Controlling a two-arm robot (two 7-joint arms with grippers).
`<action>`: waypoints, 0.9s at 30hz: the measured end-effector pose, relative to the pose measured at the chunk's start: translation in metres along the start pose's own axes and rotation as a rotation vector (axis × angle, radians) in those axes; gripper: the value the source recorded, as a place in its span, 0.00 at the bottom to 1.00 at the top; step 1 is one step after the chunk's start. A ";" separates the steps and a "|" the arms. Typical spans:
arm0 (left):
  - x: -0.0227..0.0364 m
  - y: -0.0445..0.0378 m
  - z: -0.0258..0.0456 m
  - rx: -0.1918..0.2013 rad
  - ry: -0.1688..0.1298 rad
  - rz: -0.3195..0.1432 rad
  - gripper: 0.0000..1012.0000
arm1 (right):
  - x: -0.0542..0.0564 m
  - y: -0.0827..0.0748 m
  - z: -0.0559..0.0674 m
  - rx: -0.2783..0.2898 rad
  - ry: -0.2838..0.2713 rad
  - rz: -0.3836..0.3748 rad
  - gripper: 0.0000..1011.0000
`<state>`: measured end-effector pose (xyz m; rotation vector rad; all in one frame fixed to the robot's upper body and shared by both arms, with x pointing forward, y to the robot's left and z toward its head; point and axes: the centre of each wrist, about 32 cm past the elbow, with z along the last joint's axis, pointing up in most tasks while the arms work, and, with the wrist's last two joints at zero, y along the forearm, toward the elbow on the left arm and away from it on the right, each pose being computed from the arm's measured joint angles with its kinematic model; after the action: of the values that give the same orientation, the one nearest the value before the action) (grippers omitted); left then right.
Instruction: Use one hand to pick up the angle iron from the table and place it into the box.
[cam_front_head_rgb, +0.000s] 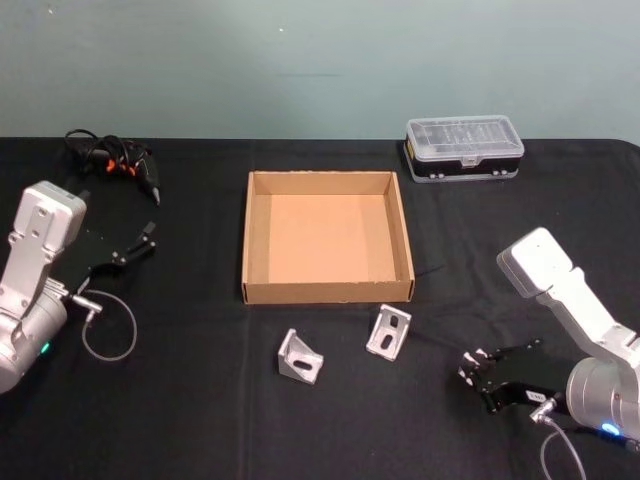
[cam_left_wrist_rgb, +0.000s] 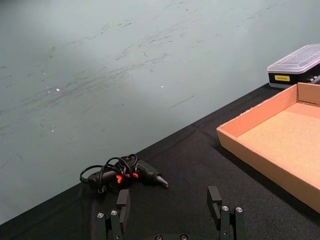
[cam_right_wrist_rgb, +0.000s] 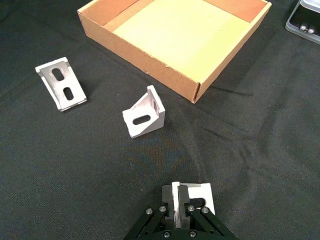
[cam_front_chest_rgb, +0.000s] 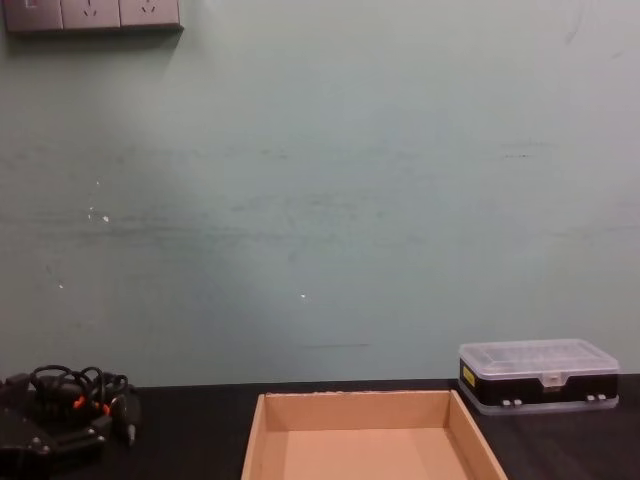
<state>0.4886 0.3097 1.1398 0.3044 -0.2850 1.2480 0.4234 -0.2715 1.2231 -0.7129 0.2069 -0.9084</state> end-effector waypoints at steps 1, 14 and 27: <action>0.0000 0.0000 0.0000 0.000 0.000 0.000 1.00 | 0.000 0.000 0.000 0.000 0.000 0.000 0.07; 0.0000 0.0000 0.0000 0.000 0.000 0.000 1.00 | 0.002 -0.005 0.014 0.152 -0.026 -0.043 0.07; 0.0000 0.0000 0.0000 0.000 0.000 0.000 1.00 | 0.037 0.037 0.067 0.246 -0.026 0.010 0.07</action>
<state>0.4886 0.3097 1.1398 0.3044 -0.2850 1.2480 0.5001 -0.2534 1.2547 -0.4947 0.0736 -0.8964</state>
